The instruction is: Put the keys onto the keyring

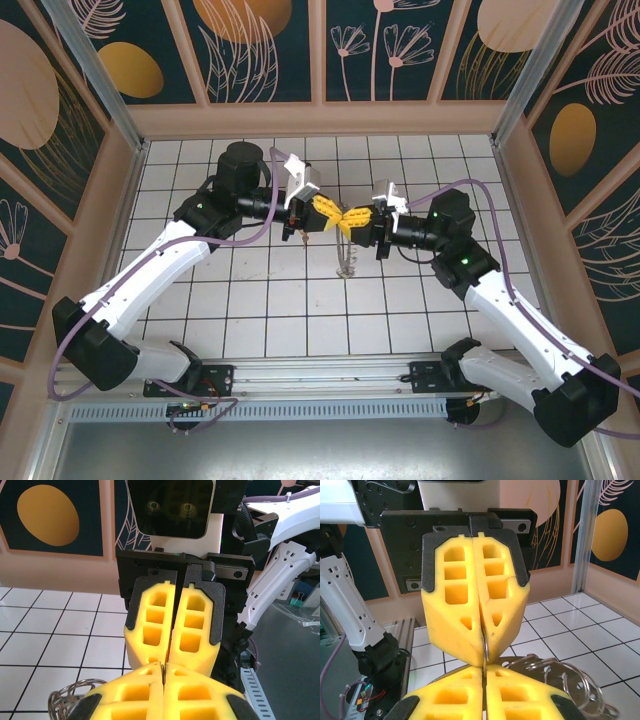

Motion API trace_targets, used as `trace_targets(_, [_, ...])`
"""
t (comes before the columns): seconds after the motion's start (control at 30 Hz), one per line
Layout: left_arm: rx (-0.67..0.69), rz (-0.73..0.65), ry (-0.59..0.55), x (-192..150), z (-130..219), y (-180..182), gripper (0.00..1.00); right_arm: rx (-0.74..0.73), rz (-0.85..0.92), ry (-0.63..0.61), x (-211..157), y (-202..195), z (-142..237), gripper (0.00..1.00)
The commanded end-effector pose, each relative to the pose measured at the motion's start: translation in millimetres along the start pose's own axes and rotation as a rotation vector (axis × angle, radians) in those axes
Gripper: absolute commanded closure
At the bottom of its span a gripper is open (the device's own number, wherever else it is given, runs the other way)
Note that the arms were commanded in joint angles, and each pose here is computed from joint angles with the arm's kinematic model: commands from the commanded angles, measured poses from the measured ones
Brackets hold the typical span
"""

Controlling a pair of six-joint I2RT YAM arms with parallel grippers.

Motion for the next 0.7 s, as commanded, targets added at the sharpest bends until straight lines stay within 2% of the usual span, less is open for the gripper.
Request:
trace_targets(0.0, [-0.051,-0.01,0.006,-2.2,-7.1,-7.0,1.0,-0.011,0.061,-0.075,20.7,1.4,-1.6,0.9])
trace_targets(0.2, [-0.06,-0.012,0.007,-2.2,-7.8,-9.3,1.0,-0.03,0.047,-0.094,22.0,-1.6,-1.6,1.0])
trace_targets(0.47, [-0.05,0.0,0.015,-6.4,-7.4,-8.9,1.0,-0.074,0.06,-0.114,29.4,-4.5,3.5,1.0])
trace_targets(0.67, [0.016,0.015,0.063,-17.4,-4.3,-2.4,1.0,-0.074,0.036,-0.063,30.5,-7.7,2.6,1.0])
Point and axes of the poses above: each hand's point on the last joint's axis, 136 mm out from that joint toward the fingers, its own z axis back along the fingers, its own y axis along the line the jaws close on, x = y × z, the point moved 2 cm from there along z, back along the fingers, and after that the axes turned 14 degrees about z, right-handed, at the moved point
